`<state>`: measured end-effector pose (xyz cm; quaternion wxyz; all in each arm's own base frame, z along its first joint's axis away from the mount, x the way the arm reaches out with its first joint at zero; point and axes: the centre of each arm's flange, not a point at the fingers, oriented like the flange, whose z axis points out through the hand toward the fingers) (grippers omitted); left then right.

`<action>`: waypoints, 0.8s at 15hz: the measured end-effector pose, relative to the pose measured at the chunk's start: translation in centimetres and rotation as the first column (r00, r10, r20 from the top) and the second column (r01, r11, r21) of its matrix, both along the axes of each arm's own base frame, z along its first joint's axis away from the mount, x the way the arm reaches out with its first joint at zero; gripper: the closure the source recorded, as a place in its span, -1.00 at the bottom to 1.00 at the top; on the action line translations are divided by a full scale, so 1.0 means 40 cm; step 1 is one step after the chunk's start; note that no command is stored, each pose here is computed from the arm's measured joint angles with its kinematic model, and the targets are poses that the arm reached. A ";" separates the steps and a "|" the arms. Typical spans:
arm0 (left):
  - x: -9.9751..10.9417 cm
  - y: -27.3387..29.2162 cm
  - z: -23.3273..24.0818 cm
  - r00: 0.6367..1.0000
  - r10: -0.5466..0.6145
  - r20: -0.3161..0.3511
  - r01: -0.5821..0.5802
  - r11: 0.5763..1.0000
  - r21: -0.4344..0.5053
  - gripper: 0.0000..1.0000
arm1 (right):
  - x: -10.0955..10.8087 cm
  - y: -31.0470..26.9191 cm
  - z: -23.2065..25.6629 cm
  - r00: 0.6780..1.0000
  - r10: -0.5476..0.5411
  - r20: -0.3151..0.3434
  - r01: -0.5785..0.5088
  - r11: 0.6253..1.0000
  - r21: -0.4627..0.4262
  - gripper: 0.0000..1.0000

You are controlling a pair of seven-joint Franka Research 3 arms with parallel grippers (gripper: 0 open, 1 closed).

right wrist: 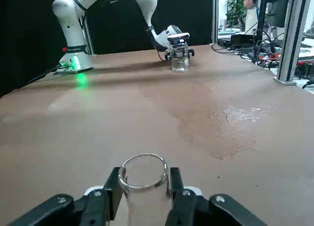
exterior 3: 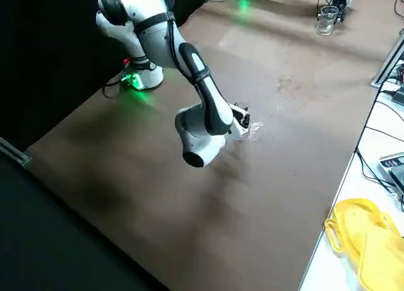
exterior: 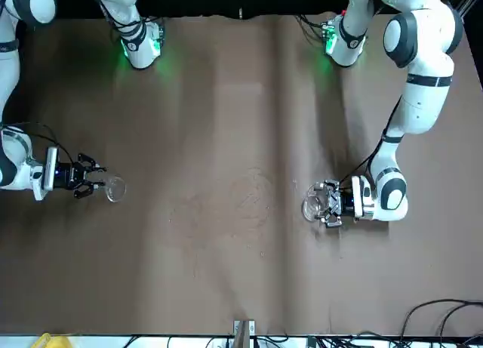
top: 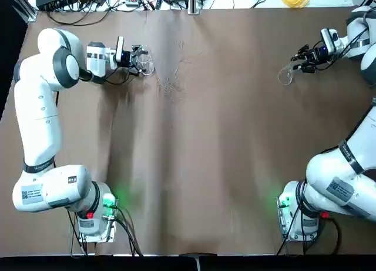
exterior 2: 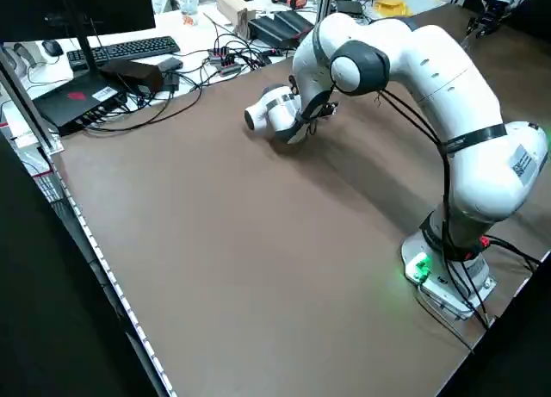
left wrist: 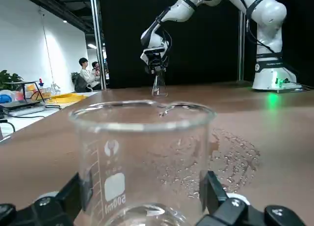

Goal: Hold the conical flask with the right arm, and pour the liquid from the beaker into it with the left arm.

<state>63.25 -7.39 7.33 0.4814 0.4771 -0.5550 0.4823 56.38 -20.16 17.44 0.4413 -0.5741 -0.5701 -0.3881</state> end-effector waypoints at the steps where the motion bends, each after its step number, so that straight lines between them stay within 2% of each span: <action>1: -0.001 0.003 -0.003 1.000 0.001 -0.002 -0.001 1.000 0.001 -1.00 | 0.000 0.000 0.000 1.000 0.000 0.002 0.000 1.000 0.000 0.13; 5: -0.004 0.002 -0.010 1.000 0.001 -0.006 -0.001 1.000 0.001 -1.00 | 0.008 0.002 0.004 1.000 -0.022 0.015 0.022 1.000 0.015 0.22; 12: -0.009 -0.033 -0.012 1.000 -0.022 -0.006 0.022 1.000 0.001 -1.00 | 0.023 0.035 0.007 1.000 -0.008 0.020 0.007 1.000 0.022 0.22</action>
